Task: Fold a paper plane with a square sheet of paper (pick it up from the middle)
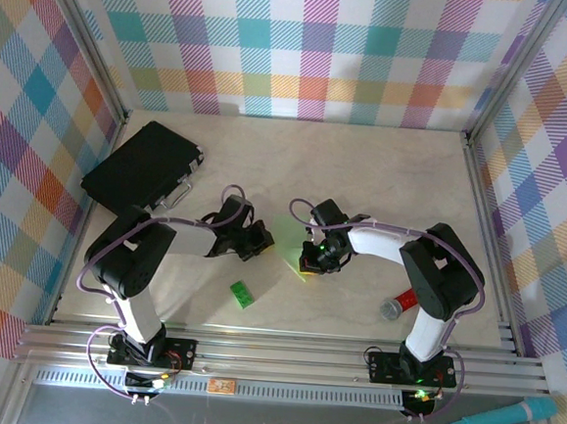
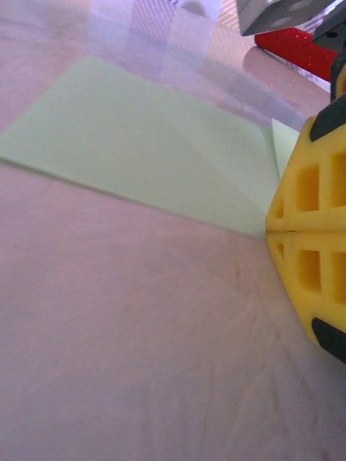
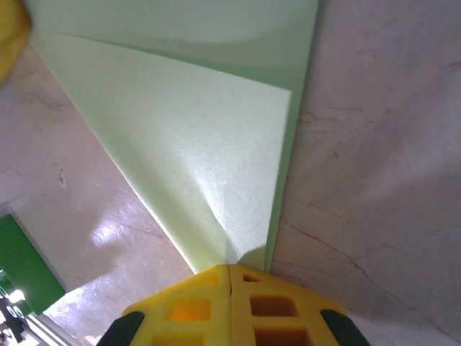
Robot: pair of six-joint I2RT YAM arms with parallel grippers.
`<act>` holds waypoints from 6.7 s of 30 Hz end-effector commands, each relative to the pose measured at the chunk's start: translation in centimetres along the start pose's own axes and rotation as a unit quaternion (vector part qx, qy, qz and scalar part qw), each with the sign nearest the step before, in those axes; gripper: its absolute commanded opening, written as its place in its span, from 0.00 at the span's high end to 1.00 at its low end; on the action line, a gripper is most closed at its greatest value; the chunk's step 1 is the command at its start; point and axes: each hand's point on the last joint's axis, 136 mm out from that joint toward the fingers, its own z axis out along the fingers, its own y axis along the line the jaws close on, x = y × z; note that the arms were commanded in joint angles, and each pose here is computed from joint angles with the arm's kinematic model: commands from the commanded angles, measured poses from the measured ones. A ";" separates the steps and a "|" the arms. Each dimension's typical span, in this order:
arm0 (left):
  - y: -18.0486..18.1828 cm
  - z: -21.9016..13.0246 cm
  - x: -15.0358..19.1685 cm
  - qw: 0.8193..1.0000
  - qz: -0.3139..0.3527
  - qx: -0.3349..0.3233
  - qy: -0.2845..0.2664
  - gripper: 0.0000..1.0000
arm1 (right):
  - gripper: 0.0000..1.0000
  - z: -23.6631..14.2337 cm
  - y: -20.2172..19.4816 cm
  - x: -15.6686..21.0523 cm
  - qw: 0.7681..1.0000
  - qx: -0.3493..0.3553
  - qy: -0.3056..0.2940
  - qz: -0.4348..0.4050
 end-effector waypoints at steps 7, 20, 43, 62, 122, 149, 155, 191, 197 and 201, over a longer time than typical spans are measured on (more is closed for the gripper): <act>2.2 -2.2 -3.1 0.998 -0.005 -0.057 -0.025 1.00 | 0.96 -1.0 -0.1 -0.1 0.994 0.014 0.031 -0.108; -2.3 -5.5 -0.8 0.999 -0.003 0.024 -0.023 0.80 | 0.72 -5.2 3.7 -2.3 0.995 -0.066 -0.079 -0.001; -1.3 -1.5 2.8 0.999 -0.036 0.029 0.025 0.73 | 0.78 -3.6 4.1 -2.6 0.993 -0.072 -0.095 0.021; -0.5 -0.8 3.2 0.998 -0.038 0.010 0.039 0.69 | 0.71 0.1 0.9 -2.4 0.992 -0.070 -0.050 0.088; -2.3 0.0 2.4 0.993 0.039 0.057 0.097 0.87 | 0.67 0.1 -0.2 -2.0 0.995 -0.062 -0.047 0.058; -5.8 -1.2 1.0 0.998 0.005 -0.033 0.044 0.97 | 0.50 -5.5 2.9 -3.4 0.925 0.090 -0.218 -0.298; -5.6 -0.7 1.1 0.998 -0.004 -0.046 0.040 0.97 | 0.53 -3.8 3.4 -3.9 0.918 0.099 -0.216 -0.318; -5.4 -0.7 1.7 0.997 -0.009 -0.059 0.048 0.97 | 0.63 -0.5 2.6 -4.7 0.916 0.118 -0.193 -0.330; -5.3 -0.7 1.7 0.997 -0.010 -0.060 0.049 0.98 | 0.63 -0.2 2.4 -4.5 0.917 0.117 -0.187 -0.331; -5.4 -0.7 1.7 0.997 -0.009 -0.059 0.048 0.97 | 0.64 -0.1 2.2 -4.4 0.918 0.118 -0.184 -0.331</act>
